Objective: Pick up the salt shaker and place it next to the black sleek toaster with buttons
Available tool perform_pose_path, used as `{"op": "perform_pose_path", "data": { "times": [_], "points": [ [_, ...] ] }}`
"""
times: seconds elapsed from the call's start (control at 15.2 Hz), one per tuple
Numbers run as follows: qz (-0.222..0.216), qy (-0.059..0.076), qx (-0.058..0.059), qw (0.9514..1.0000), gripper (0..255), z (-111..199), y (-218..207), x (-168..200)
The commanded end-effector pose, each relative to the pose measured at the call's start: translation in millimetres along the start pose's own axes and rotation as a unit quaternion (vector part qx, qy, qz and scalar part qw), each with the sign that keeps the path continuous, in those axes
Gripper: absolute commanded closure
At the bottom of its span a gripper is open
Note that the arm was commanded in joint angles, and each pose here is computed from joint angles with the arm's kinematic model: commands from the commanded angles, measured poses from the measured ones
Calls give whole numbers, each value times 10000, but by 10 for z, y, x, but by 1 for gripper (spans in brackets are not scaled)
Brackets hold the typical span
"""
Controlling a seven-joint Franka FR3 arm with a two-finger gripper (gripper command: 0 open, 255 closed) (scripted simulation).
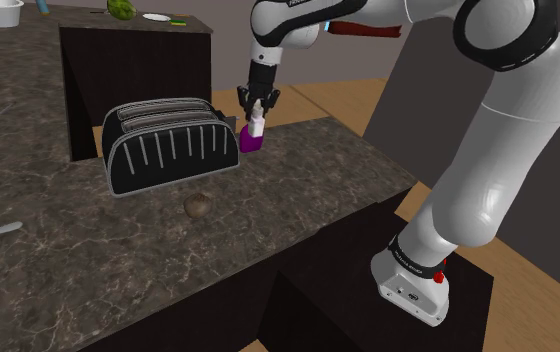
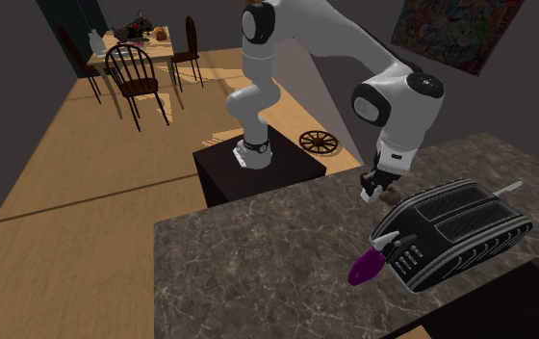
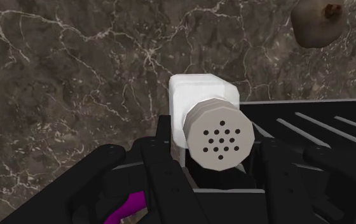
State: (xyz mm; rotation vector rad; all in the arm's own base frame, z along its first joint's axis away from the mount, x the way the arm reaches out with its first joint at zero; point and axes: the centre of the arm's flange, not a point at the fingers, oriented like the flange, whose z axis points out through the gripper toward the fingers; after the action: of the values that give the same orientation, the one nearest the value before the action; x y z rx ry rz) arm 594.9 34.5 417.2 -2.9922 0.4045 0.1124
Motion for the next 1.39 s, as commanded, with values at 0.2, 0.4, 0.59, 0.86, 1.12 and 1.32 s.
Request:
{"op": "perform_pose_path", "data": {
  "times": [0.2,0.4,0.59,0.86,1.12,1.32],
  "points": [
    [0,3,1,10000,255,257,26,24],
    [0,3,1,10000,255,413,44,38],
    [0,3,1,10000,255,570,61,52],
    [0,3,1,10000,255,779,84,71],
    [0,3,1,10000,255,989,107,90],
    [0,3,1,10000,255,1145,124,104]
  ]
}}
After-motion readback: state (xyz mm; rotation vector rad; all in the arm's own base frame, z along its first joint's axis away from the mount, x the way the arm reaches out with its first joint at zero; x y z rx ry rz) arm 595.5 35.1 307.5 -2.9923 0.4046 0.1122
